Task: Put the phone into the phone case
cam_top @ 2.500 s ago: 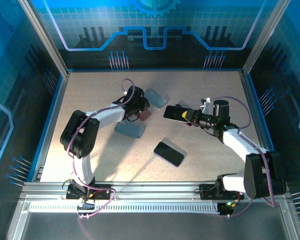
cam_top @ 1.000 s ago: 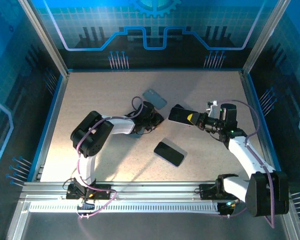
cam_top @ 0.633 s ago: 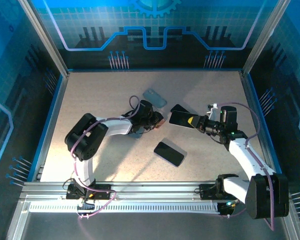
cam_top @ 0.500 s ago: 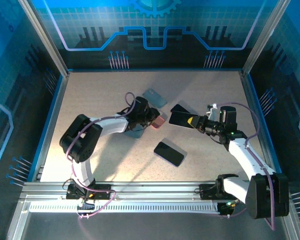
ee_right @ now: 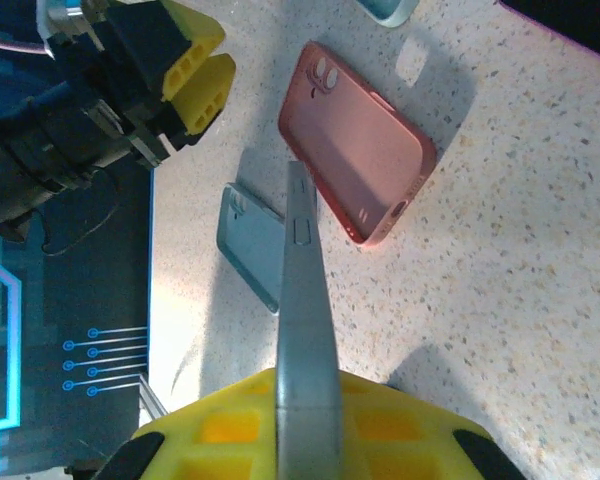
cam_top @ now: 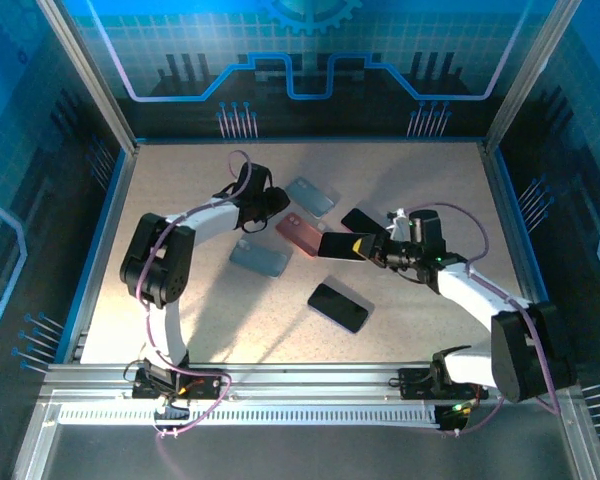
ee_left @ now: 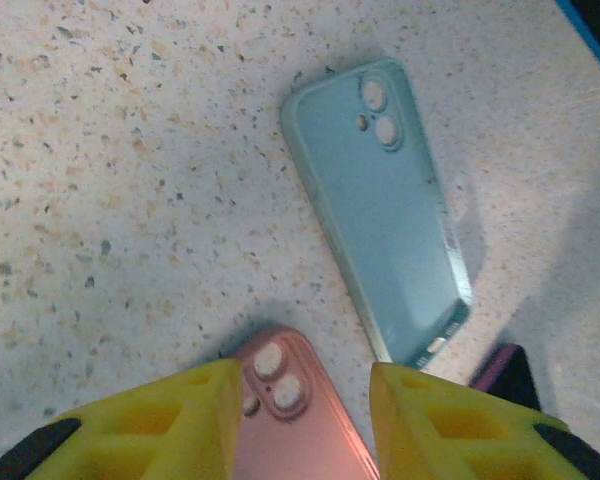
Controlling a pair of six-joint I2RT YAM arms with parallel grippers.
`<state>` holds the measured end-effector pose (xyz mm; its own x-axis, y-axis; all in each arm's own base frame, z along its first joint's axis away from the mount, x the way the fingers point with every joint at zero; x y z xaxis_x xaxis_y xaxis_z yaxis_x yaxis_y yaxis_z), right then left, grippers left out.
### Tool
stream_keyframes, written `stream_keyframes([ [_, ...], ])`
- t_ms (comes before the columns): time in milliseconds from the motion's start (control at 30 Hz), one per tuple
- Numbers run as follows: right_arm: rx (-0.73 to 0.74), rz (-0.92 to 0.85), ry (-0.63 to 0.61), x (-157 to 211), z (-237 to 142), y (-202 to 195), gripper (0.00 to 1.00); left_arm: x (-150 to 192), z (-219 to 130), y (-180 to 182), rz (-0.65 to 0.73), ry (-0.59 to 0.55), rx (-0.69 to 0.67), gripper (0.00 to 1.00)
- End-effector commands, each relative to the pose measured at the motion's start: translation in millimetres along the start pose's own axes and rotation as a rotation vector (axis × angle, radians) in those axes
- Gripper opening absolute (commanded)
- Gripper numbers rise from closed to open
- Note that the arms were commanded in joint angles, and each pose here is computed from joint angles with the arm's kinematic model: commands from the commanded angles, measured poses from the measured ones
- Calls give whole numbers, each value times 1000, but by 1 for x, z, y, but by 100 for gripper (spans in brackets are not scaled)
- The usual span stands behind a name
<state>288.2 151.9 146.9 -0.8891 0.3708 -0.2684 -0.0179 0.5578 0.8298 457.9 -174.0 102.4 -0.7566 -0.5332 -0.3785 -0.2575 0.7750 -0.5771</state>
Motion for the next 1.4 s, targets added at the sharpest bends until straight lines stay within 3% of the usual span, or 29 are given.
stream_keyframes([
  [0,-85,-73,-66,-26,6,33,0,0,19,20,62,37,-73,39],
  [333,-79,-75,-47,-39,27,34,0,16,35,32,44,86,-57,40],
  [667,-82,-44,-28,-43,43,23,0,46,19,36,-22,138,-9,40],
  [1167,-69,-14,5,-37,49,9,0,88,-8,10,-69,195,92,40],
  [1367,-68,-17,43,-36,51,4,0,91,-29,13,-86,168,116,41],
])
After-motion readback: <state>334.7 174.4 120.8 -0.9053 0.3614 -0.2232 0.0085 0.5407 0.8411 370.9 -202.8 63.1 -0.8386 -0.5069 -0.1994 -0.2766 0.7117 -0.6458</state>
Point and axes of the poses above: each hand's point on the last joint's axis, 136 mm out from that joint toward the fingers, its own z axis out along the fingers, its own y axis along the line the jaws close on, x = y × z, the point moved 4 cm from there along -z, back along the fingers, and after that the axes turned 1 degree about z, right-handed, at the moved point
